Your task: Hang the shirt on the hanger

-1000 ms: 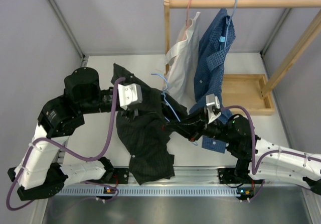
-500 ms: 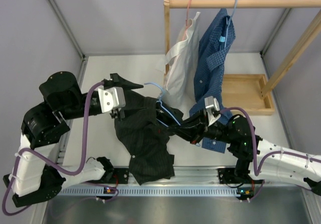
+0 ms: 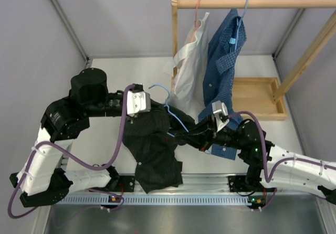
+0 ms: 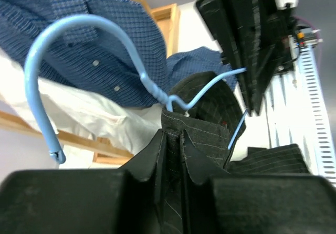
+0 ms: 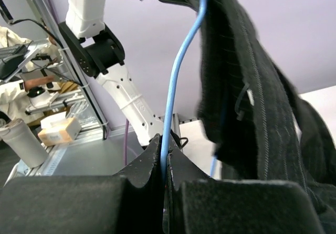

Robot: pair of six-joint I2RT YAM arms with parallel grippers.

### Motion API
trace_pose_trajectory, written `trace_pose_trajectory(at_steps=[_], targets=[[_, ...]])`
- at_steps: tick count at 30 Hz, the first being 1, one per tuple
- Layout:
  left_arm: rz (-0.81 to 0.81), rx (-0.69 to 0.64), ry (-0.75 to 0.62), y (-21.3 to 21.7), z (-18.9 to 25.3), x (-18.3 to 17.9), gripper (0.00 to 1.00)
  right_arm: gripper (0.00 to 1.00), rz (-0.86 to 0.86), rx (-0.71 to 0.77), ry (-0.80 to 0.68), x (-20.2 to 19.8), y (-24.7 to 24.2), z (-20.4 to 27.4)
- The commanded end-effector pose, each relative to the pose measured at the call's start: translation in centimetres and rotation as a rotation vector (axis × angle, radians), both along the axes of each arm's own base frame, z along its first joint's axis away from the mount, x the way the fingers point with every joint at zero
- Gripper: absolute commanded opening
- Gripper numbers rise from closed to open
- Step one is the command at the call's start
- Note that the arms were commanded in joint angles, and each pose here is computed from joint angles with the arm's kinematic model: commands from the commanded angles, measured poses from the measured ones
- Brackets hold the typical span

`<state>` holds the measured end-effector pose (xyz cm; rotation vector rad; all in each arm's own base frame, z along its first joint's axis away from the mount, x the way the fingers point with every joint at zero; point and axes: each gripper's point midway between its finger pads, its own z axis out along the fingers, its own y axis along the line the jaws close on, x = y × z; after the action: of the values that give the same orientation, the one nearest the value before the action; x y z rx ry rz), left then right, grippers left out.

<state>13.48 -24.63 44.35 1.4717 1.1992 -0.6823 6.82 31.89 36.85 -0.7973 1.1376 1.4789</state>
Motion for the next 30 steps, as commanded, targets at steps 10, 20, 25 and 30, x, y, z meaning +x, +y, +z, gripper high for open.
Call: trace_pose_trajectory(at_steps=[10, 20, 25, 30], targets=[[-0.099, -0.029, 0.074, -0.1, -0.7, -2.6, 0.29, 0.00, 0.110, 0.146, -0.153, -2.9, -1.0, 6.7], [-0.055, -0.026, 0.068, 0.0, -0.2, -1.9, 0.00, 0.00, 0.090, 0.162, -0.171, -2.7, -1.1, 7.7], [-0.060, -0.073, 0.021, 0.8, 1.3, -2.7, 0.00, 0.58, 0.013, 0.121, -0.156, -1.5, -1.5, 7.0], [0.004, -0.097, 0.021, 1.3, 1.7, -2.1, 0.00, 0.99, -0.279, 0.029, 0.006, 3.0, -4.7, 4.4]])
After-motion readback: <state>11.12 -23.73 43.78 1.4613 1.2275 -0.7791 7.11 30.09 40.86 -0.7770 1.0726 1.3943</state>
